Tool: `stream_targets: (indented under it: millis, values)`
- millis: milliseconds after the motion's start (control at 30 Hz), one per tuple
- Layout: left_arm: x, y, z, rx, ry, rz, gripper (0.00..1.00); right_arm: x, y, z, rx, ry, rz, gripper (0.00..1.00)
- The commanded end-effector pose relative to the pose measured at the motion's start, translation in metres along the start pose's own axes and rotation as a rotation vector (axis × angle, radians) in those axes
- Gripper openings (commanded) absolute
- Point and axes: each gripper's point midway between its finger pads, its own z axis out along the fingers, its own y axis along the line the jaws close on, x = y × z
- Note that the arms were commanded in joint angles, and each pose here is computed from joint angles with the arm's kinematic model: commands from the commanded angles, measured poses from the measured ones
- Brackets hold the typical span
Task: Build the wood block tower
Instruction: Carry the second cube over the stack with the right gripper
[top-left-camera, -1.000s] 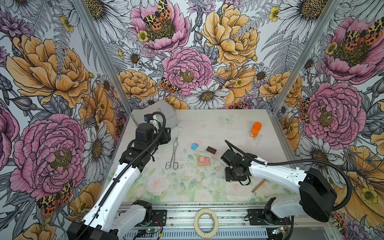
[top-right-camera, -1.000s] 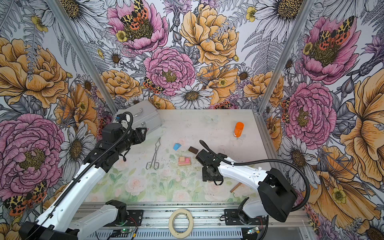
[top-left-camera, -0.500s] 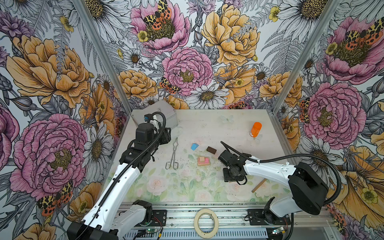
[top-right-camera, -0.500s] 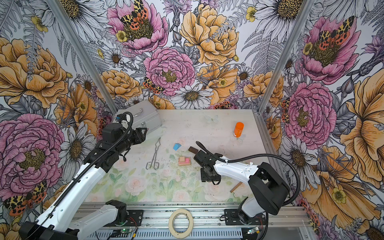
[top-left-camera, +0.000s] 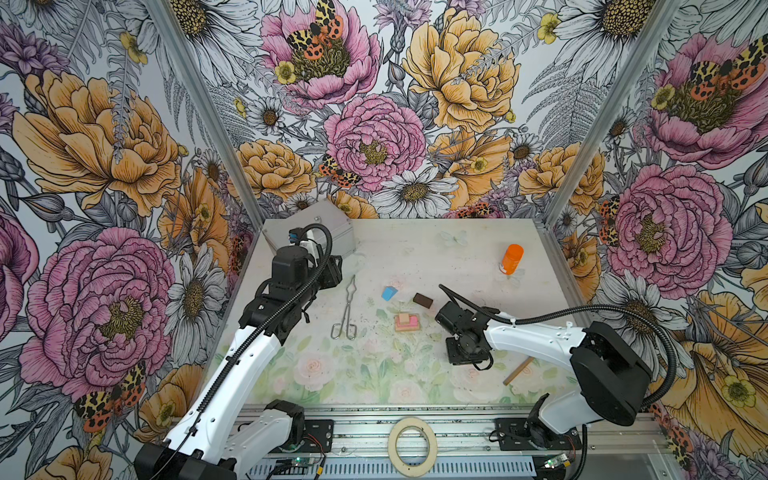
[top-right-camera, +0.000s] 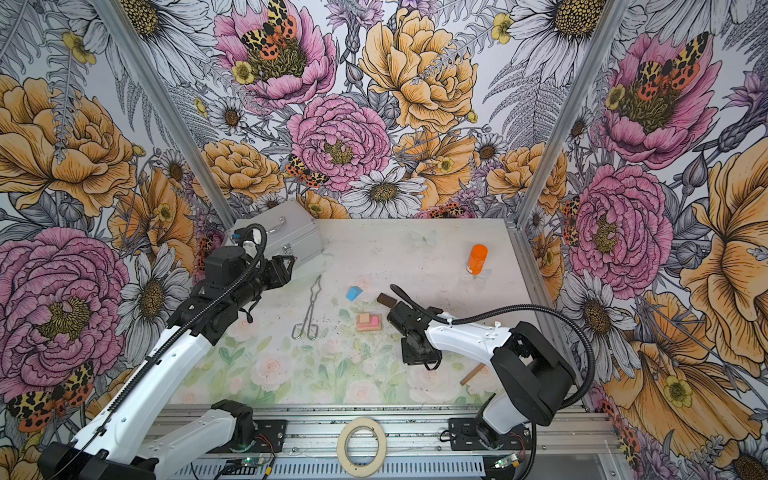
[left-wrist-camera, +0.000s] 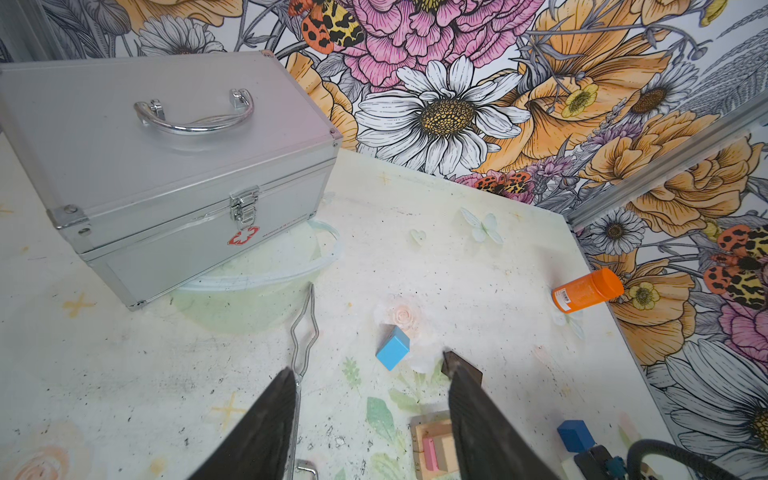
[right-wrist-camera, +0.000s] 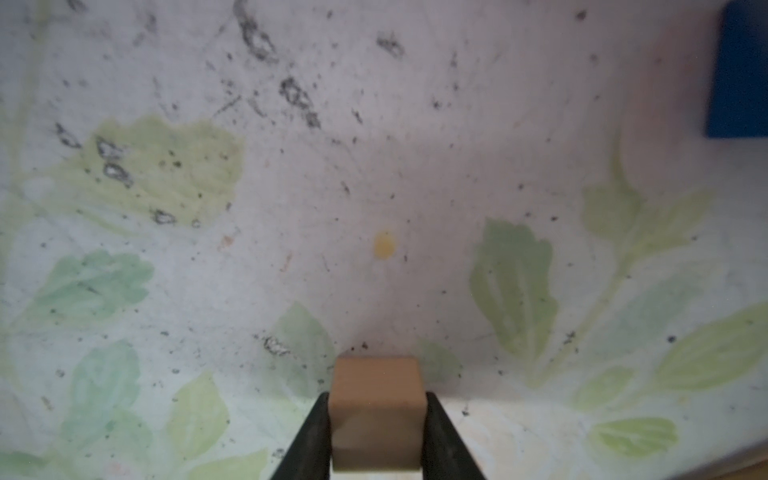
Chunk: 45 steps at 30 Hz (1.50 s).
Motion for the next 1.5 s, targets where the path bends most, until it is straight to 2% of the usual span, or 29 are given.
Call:
stream_targets:
  millis: [0,100,267,400,600,1033,1467]
  values:
    - [0.008,0.005,0.003,-0.023,0.019,0.026,0.60,-0.003,0.002,0.002,-0.001,-0.013,0.000,0.31]
    - [0.008,0.005,0.003,-0.023,0.018,0.025,0.60,-0.004,0.003,0.000,-0.006,-0.016,0.002,0.23]
    - [0.008,0.004,0.003,-0.021,0.019,0.026,0.60,-0.021,0.018,-0.018,-0.051,-0.057,0.004,0.00]
    - [0.009,0.003,0.003,-0.017,0.022,0.025,0.60,-0.043,0.026,-0.045,-0.013,-0.078,-0.004,0.00]
    - [0.009,0.003,0.003,-0.017,0.022,0.027,0.60,-0.081,0.053,-0.068,-0.053,-0.127,-0.040,0.00]
    - [0.009,0.004,0.003,-0.021,0.019,0.028,0.60,-0.126,0.095,-0.057,-0.095,-0.112,-0.095,0.00]
    - [0.009,0.004,0.003,-0.024,0.021,0.029,0.61,-0.131,0.106,-0.045,-0.104,-0.087,-0.095,0.00]
